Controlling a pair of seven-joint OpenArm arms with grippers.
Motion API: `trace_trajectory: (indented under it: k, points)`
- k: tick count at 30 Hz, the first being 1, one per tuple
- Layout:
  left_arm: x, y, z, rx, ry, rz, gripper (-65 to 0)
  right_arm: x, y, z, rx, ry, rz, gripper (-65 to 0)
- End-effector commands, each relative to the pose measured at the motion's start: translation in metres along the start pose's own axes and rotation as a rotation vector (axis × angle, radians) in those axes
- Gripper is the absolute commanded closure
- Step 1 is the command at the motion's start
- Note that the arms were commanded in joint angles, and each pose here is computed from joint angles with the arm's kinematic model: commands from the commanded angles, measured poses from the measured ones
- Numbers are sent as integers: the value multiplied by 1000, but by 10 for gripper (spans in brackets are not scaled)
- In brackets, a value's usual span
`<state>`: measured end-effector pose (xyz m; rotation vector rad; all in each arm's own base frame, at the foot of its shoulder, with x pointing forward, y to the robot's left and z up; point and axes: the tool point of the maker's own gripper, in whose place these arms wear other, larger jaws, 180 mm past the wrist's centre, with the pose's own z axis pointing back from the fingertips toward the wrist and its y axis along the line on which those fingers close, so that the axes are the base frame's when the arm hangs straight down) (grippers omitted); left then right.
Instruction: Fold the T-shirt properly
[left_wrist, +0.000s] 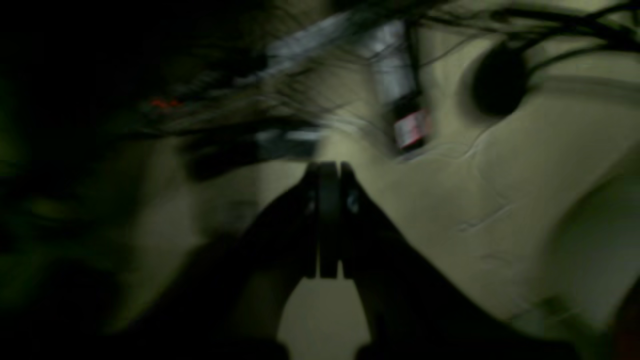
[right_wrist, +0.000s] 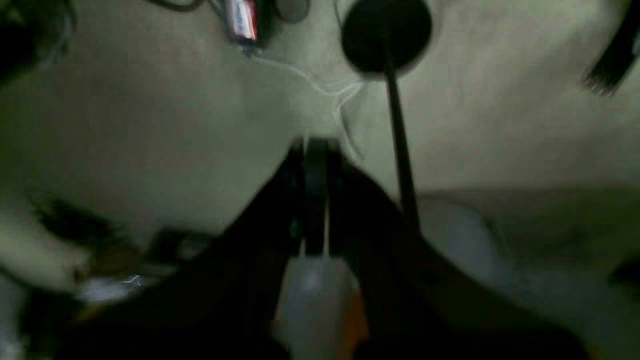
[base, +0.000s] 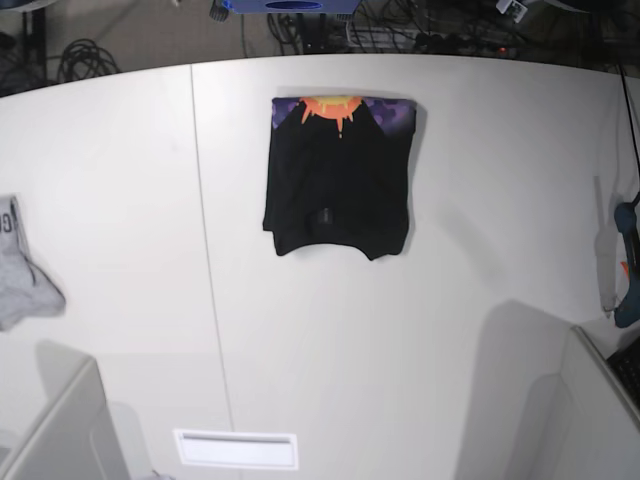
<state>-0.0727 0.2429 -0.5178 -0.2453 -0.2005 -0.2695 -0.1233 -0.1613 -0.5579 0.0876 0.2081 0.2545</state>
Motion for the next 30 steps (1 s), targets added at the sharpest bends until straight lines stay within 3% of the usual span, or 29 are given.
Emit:
trace_trajectory:
  k: [1, 5, 8, 12, 13, 16, 21, 26, 30]
  points:
    - [-12, -3, -4, -15, -14, 53, 0, -13, 8, -9, 18, 27, 52, 0]
    - [-58, -54, -38, -81, -44, 301, 0, -17, 13, -42, 15, 24, 227, 0]
    - [-90, -90, -65, -72, -4, 361, 0, -25, 22, -62, 15, 14, 270, 0]
    - [-118, -106, -94, -4, 159, 253, 0, -35, 11, -83, -37, 22, 322, 0]
    - [-90, -102, -111, 12, 110, 197, 0, -28, 4, -86, -53, -6, 341, 0]
    - [-63, -100, -127, 31, 73, 141, 0, -6, -13, -87, -90, -93, 339, 0]
    - [-33, -90, -143, 36, 79, 115, 0, -1, -37, -84, -142, -118, 207, 0]
    - [-29, -73, -144, 57, 105, 104, 0, 4, -40, -83, -152, -128, 165, 0]
    - [-31, -52, -138, 88, 111, 91, 0, 17, -23, -86, -128, -149, 162, 0]
